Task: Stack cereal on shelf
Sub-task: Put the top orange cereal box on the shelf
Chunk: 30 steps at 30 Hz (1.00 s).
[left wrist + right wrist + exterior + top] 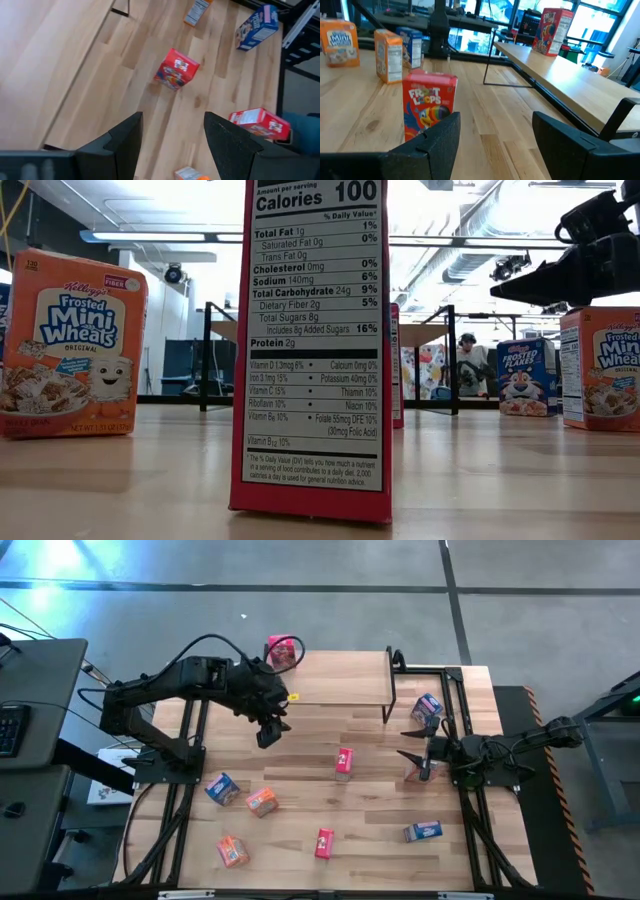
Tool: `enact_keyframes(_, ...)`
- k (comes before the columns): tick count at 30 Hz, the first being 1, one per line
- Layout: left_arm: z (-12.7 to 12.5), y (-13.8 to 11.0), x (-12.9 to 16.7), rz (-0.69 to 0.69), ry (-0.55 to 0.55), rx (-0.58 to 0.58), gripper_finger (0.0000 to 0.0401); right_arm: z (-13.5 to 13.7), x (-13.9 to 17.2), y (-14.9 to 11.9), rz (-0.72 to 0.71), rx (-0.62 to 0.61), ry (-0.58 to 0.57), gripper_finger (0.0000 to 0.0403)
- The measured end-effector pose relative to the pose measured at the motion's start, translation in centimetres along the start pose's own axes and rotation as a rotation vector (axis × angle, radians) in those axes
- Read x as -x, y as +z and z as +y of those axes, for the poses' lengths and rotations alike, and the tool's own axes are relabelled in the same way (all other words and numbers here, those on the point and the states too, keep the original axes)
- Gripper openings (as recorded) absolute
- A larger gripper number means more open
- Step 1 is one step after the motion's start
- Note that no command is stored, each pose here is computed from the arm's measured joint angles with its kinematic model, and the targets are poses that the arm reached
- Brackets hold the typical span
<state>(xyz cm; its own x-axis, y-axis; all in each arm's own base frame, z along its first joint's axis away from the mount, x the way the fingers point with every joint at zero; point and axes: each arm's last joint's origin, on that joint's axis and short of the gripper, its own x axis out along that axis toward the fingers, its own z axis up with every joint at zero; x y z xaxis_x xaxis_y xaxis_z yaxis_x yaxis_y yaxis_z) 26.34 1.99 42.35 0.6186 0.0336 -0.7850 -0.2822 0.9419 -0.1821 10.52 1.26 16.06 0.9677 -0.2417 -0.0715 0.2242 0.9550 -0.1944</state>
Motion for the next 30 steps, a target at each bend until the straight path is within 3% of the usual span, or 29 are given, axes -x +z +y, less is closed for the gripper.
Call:
enact_keyframes(9,-1.4,-0.4,0.0,0.010,-0.032,-0.011,0.0202,-0.2,0.3,2.7,-0.130,-0.057,0.106,0.0241)
enact_keyframes(18,-1.7,-0.6,0.0,0.010,-0.030,-0.023,0.0202,-1.8,1.7,8.2,-0.269,-0.157,0.102,0.0241)
enact_keyframes(23,-1.8,-0.6,0.0,0.010,-0.031,-0.024,0.0202,-2.8,2.8,10.3,-0.179,-0.130,0.102,0.0241)
enact_keyframes(30,-1.7,-0.5,0.0,0.003,-0.010,-0.023,0.0202,-4.0,4.0,13.9,0.040,-0.211,0.128,0.0254)
